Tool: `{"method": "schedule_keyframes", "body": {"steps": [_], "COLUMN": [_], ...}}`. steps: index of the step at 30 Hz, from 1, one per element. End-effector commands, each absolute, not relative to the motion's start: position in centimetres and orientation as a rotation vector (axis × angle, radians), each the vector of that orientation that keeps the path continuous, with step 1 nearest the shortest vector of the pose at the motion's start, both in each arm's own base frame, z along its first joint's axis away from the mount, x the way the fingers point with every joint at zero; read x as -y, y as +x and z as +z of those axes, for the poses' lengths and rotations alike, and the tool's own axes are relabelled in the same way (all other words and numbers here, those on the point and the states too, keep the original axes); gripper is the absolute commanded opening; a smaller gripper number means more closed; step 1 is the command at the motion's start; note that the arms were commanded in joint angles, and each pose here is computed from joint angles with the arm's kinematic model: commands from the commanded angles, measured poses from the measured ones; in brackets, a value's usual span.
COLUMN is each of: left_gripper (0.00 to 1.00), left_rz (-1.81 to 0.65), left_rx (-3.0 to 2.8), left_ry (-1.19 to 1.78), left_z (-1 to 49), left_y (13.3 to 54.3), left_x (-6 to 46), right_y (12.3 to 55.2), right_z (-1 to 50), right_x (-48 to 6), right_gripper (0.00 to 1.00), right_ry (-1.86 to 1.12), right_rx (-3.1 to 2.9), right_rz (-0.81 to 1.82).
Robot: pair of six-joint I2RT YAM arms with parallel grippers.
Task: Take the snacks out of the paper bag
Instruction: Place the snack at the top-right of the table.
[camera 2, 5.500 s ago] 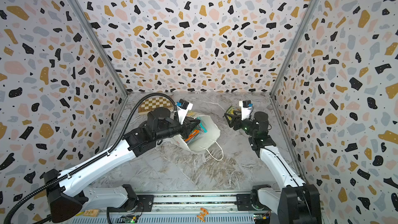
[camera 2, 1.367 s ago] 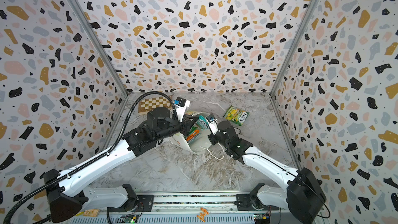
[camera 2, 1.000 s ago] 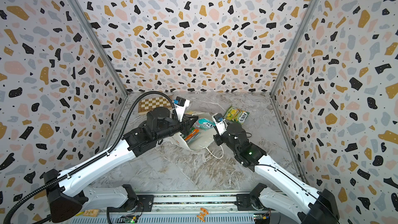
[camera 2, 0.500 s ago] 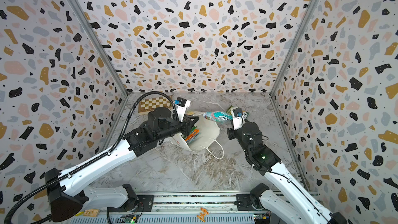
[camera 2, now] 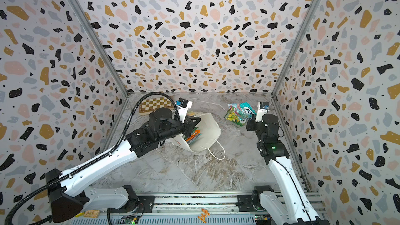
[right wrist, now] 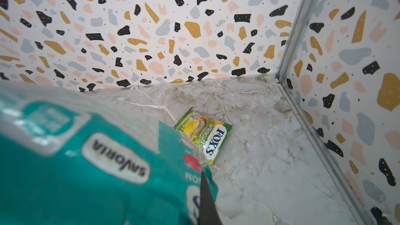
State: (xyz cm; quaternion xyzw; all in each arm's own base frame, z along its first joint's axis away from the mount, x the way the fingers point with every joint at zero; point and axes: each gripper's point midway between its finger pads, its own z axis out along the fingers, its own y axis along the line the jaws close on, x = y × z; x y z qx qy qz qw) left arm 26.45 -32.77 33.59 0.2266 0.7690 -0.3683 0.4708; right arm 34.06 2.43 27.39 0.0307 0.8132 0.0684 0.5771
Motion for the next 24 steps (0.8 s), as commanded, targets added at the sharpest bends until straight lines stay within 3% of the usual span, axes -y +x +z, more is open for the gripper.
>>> {"method": "schedule_keyframes", "body": {"steps": [1,24], "left_gripper": [0.00,0.00], "left_rz": [-0.939,-0.934], "left_rx": [-1.804,-1.810], "left_ry": [0.558,0.581], "left_z": [36.0,35.6], "left_y": [26.3,26.0], "left_x": [33.3,33.4], "right_y": [34.8,37.7], "right_z": [28.9,17.6], "right_x": [-1.5,5.7], "right_gripper": [0.00,0.00], "right_ry": [0.144,0.514], "right_rx": [-1.854,-1.937], "right_rz": [0.278,0.536]}}
